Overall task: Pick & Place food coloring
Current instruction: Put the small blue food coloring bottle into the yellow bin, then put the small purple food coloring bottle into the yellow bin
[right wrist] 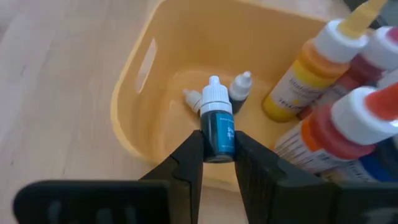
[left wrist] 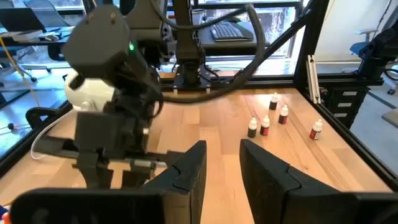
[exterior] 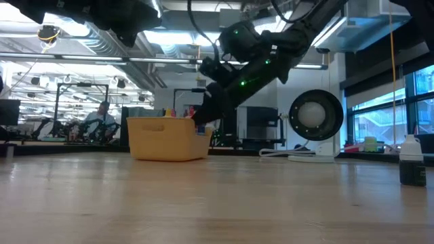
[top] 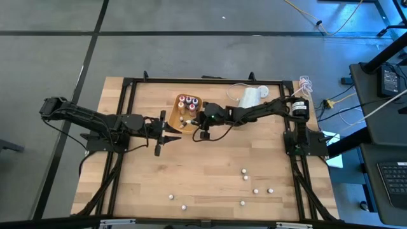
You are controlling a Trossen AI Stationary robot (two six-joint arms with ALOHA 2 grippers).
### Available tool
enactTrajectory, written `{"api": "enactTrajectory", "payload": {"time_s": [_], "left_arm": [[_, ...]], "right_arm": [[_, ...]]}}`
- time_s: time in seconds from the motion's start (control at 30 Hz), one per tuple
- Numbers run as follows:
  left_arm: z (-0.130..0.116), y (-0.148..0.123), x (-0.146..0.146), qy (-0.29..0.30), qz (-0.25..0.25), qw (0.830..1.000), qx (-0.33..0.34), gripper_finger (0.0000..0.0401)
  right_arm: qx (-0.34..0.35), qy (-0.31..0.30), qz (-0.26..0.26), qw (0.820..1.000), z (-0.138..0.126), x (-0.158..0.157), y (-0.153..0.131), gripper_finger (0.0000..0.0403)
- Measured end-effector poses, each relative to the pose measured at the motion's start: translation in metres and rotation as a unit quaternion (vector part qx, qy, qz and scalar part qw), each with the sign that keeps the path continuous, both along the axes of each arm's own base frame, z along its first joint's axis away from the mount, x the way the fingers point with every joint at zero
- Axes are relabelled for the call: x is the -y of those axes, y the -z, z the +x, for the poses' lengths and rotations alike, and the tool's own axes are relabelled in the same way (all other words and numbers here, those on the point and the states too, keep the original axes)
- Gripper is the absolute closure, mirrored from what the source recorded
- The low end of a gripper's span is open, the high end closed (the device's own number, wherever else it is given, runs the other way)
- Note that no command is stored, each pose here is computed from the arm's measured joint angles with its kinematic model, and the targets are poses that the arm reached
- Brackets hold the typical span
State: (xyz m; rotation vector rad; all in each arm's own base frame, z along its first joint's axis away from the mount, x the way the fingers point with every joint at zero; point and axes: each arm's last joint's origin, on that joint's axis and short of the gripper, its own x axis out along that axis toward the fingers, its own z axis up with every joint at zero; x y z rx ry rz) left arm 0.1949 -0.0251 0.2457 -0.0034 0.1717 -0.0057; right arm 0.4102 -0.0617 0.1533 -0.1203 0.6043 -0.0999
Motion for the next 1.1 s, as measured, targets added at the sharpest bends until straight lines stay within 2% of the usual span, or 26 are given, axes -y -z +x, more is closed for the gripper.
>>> {"api": "enactTrajectory", "payload": {"time_s": [0.23,0.73,1.1], "left_arm": [[0.0,0.0,0.0,0.0,-0.001,1.0,0.0,0.0308],[0.0,0.0,0.0,0.0,-0.001,1.0,0.0,0.0307],[0.0,0.0,0.0,0.001,-0.004,1.0,0.0,0.0308]], "right_arm": [[-0.013,0.0,0.001,1.0,0.002,0.0,0.015,0.0319],[-0.013,-0.001,0.001,1.0,0.002,0.0,0.015,0.0317],[-0.015,-0.007,-0.01,1.0,0.003,0.0,0.015,0.0264]]}}
